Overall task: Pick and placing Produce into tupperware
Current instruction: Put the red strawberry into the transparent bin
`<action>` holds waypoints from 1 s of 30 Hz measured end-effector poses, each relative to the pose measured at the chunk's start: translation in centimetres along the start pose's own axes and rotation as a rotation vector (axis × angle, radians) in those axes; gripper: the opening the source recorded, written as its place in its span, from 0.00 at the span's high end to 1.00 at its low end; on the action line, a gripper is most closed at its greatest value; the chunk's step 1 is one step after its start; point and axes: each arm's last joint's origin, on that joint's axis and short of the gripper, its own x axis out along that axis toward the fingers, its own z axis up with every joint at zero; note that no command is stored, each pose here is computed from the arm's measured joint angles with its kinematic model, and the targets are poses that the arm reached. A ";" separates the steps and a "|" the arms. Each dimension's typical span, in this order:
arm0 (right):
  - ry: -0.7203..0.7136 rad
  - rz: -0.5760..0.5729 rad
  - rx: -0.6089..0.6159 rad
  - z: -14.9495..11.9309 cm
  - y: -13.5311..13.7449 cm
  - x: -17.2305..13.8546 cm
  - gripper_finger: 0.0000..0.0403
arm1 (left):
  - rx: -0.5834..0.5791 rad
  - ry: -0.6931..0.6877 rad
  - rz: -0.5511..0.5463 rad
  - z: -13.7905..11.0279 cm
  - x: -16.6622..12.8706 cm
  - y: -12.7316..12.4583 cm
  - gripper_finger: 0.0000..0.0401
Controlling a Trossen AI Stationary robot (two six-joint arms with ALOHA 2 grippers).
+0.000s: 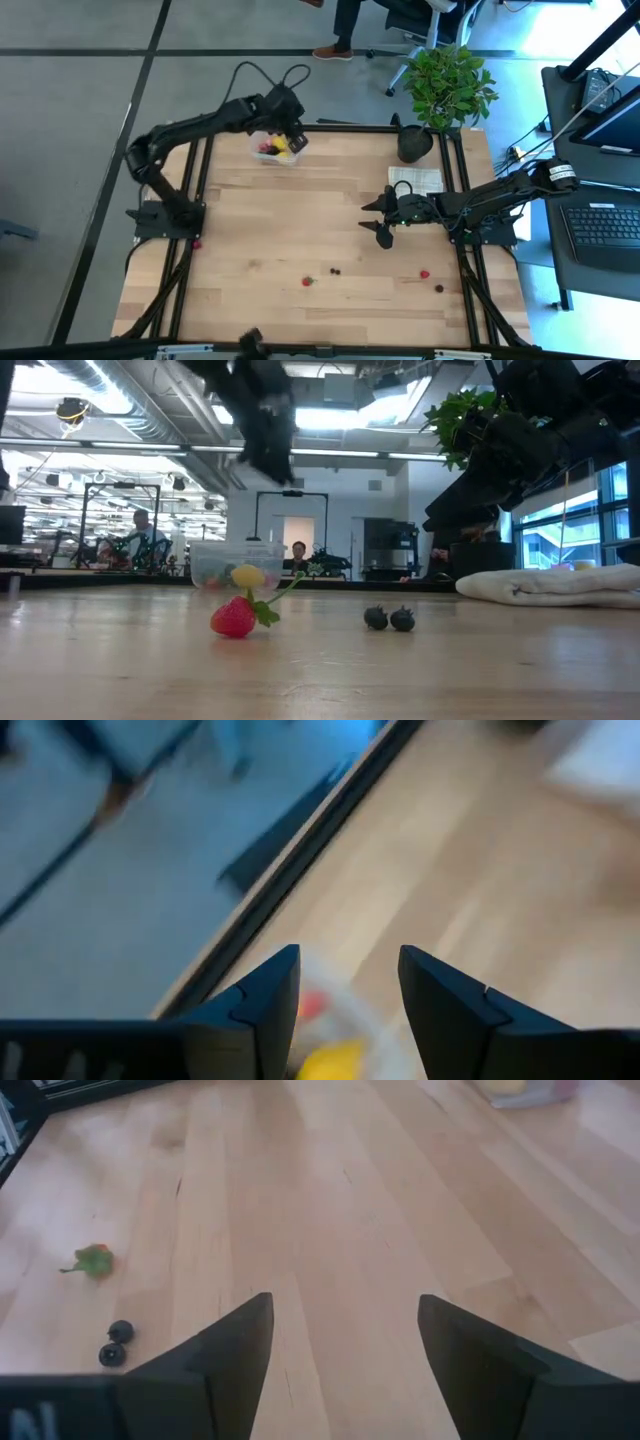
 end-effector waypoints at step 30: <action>-0.006 0.015 0.027 0.1 0.2 0.0 0.38 | 0.508 -0.172 -0.861 -20.5 -5.5 -24.7 0.42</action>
